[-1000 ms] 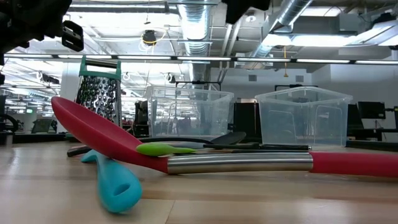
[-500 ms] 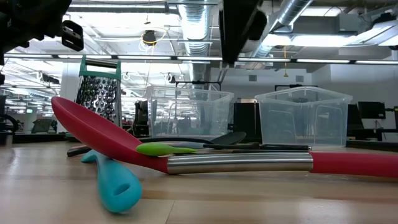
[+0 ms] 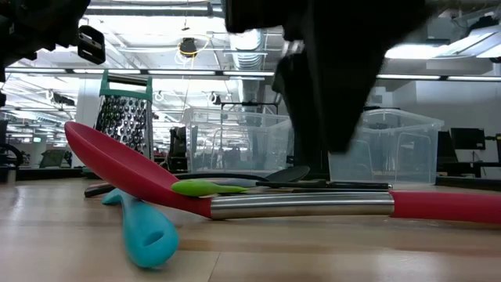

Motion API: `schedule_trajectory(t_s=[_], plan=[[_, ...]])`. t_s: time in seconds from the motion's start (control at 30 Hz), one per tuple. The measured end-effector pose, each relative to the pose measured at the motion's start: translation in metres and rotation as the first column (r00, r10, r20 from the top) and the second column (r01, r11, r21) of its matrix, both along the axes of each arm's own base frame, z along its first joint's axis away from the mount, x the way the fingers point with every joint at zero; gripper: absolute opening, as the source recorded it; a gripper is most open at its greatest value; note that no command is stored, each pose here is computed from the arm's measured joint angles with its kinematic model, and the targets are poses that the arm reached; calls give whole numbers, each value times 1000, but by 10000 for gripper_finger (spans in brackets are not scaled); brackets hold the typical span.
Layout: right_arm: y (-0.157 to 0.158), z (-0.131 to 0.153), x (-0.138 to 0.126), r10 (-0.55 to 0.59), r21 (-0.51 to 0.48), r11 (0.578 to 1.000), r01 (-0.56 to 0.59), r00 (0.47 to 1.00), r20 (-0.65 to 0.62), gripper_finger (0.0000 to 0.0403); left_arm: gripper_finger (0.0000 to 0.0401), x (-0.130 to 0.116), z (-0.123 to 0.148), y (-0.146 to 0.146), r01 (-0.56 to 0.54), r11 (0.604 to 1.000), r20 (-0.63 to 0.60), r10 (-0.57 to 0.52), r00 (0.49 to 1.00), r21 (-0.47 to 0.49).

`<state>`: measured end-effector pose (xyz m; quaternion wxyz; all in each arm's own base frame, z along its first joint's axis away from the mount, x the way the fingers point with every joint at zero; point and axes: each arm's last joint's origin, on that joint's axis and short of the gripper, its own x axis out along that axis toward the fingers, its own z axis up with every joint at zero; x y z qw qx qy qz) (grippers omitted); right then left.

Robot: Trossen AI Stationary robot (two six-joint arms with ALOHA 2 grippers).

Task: Pick & Place Kitchen Items
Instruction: Put the bottom red serving spoon into the top left transparent bin

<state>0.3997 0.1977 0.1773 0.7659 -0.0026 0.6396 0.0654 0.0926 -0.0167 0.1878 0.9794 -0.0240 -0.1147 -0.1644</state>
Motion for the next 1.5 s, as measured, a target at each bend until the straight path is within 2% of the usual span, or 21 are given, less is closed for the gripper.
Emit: schedule_trajectory(t_s=[0.13, 0.33, 0.47, 0.6, 0.83, 1.07, 1.3, 1.5], plan=[[-2, -15, -8, -8, -3, 1000, 8, 1000, -5, 230, 8, 0, 0, 0, 0, 1000, 1, 0, 1000, 0], [-3, -41, -15, -42, 72, 997, 40, 999, 32, 230, 8, 0, 0, 0, 0, 1000, 3, 0, 1000, 0], [-5, -45, -20, -41, 67, 997, 39, 999, 32, 226, 8, 0, 1, 0, 0, 1000, 9, 0, 1000, -1], [-7, -48, -22, -21, 42, 999, 20, 999, 31, 188, 8, 0, 1, 0, 0, 1000, 10, 0, 1000, -1], [-8, -50, -22, 16, 30, 999, -16, 1000, 25, 69, 8, 0, 1, 0, 0, 1000, 11, 0, 1000, -1], [-8, -51, -22, 25, 24, 999, -25, 999, 27, 61, 8, 0, 1, 0, 0, 1000, 11, 0, 1000, -1], [-22, -32, -25, 5, -25, 1000, -4, 999, 45, 61, 8, 0, 1, 0, 0, 1000, 14, 0, 1000, -2], [-40, 8, -18, -55, 8, 999, 54, 981, 187, 61, 8, 0, 1, 0, 0, 1000, 16, 0, 1000, -2]])
